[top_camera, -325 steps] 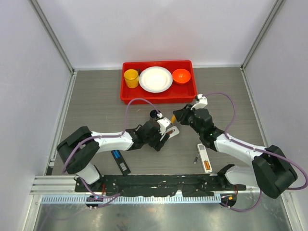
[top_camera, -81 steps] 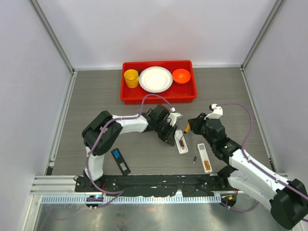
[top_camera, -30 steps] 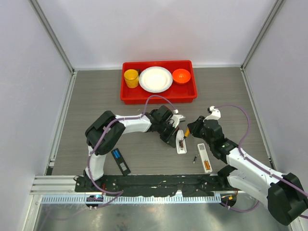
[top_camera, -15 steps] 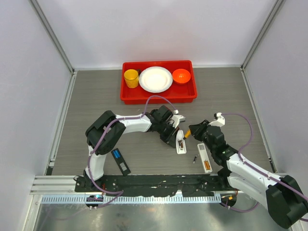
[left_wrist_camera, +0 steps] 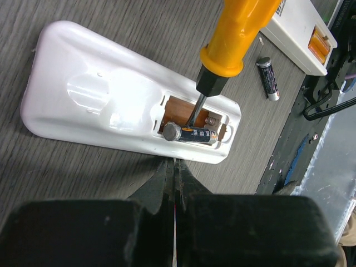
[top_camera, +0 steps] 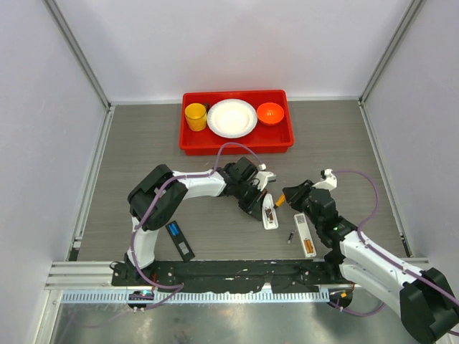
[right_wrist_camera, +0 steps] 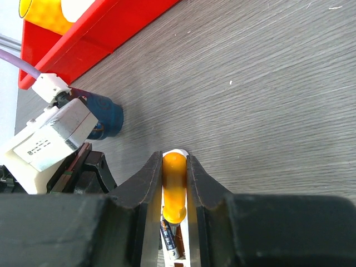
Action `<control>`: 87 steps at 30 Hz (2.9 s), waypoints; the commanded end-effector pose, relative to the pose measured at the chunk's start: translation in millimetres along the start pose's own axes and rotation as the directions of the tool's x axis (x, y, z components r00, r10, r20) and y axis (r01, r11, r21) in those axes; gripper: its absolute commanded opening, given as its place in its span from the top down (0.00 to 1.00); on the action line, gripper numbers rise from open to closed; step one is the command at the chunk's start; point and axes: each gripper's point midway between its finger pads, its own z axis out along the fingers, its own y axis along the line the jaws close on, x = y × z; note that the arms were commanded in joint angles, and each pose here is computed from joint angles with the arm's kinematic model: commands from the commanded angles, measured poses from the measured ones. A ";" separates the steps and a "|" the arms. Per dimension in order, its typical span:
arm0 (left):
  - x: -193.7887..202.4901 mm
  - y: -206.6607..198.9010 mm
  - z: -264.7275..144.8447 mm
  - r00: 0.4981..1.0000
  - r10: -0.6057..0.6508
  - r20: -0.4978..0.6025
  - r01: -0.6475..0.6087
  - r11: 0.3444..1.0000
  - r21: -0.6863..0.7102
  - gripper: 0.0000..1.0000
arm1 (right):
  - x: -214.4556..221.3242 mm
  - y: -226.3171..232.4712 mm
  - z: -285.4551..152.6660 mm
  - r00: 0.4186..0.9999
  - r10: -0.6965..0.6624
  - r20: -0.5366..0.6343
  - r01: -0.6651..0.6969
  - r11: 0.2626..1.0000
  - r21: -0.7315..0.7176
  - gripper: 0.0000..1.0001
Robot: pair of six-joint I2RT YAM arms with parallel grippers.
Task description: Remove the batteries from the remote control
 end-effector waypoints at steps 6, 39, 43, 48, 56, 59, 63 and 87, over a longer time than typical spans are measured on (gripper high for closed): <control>8.2 8.6 7.1 0.999 -0.010 -0.038 0.009 0.999 -0.037 1.00 | -11.5 34.2 3.8 1.000 0.004 -0.027 -0.006 0.997 -0.072 0.99; 12.9 19.0 10.8 0.997 -0.040 -0.066 0.035 0.996 -0.082 1.00 | -10.0 55.7 12.6 0.987 -0.111 -0.114 0.105 0.993 -0.062 0.99; 13.0 18.8 11.6 0.997 -0.040 -0.068 0.035 0.996 -0.082 1.00 | -16.6 57.1 12.9 0.988 -0.127 -0.092 0.123 0.991 -0.052 0.99; 13.3 20.6 12.0 0.997 -0.044 -0.070 0.038 0.996 -0.086 1.00 | -22.8 61.8 16.4 0.989 -0.129 -0.066 0.126 0.991 -0.053 0.99; 14.7 24.6 11.9 0.996 -0.045 -0.074 0.037 0.993 -0.111 1.00 | -32.4 77.5 23.3 0.990 -0.137 -0.041 0.134 0.988 -0.074 0.99; 14.0 29.8 9.5 0.997 -0.046 -0.069 0.036 0.989 -0.145 1.00 | -32.7 80.0 25.0 0.989 -0.143 -0.037 0.140 0.987 -0.079 0.99; 13.3 36.7 5.7 0.997 -0.042 -0.058 0.030 0.981 -0.193 1.00 | -30.6 79.6 29.2 0.987 -0.158 -0.039 0.155 0.985 -0.072 0.99; 8.3 62.5 -29.5 1.000 0.023 -0.010 -0.025 0.922 -0.387 1.00 | -25.4 74.8 29.5 0.975 -0.217 -0.049 0.215 0.976 -0.038 0.99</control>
